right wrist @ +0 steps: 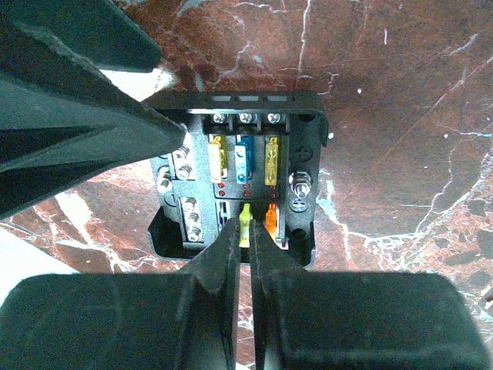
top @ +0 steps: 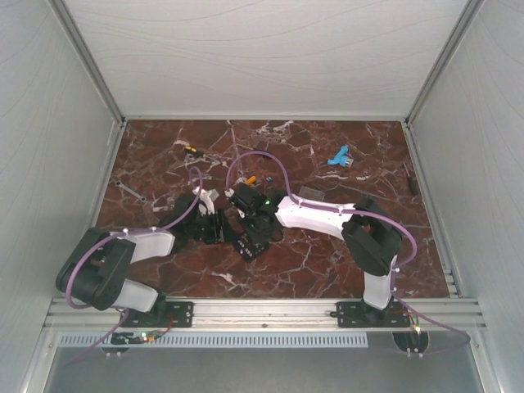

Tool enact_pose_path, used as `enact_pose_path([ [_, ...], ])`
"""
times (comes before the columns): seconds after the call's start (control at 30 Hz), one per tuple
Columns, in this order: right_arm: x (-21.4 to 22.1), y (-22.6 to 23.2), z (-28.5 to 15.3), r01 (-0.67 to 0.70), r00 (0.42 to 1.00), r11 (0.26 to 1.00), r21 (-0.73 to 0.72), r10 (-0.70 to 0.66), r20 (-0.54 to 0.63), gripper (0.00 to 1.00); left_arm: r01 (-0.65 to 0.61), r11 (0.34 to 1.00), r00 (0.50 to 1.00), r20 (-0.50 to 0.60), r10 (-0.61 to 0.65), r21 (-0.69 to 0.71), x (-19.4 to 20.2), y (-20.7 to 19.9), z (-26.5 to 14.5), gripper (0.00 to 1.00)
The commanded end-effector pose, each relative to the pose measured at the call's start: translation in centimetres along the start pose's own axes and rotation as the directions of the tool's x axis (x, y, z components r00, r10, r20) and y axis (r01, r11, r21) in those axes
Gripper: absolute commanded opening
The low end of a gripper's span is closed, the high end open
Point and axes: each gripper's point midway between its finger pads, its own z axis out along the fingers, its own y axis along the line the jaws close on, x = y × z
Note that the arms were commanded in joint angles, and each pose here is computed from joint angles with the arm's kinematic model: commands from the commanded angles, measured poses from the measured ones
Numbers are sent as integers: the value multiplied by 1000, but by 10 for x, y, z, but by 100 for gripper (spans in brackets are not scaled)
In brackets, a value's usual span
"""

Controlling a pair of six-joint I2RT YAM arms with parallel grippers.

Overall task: Snap on the fuse box
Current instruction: Install the fuse at the fuse box base.

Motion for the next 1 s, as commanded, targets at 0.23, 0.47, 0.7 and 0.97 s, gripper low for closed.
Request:
enact_pose_path([
  [0.23,1,-4,-6,18,1000,999,34,-18,-15,0,-23,1000,999,32,24,-21,-9,3,0,41],
  [0.47,3,-6,-6,20,1000,999,47,-19,-20,0,-23,999,999,29,23,-24,-9,4,1,39],
  [0.7,9,-7,8,17,999,999,46,-15,-33,0,-24,1000,999,26,24,-14,-8,2,1,38],
  [0.97,28,-17,23,13,997,996,84,-7,-73,0,-20,1000,1000,23,20,-4,-7,2,2,37],
])
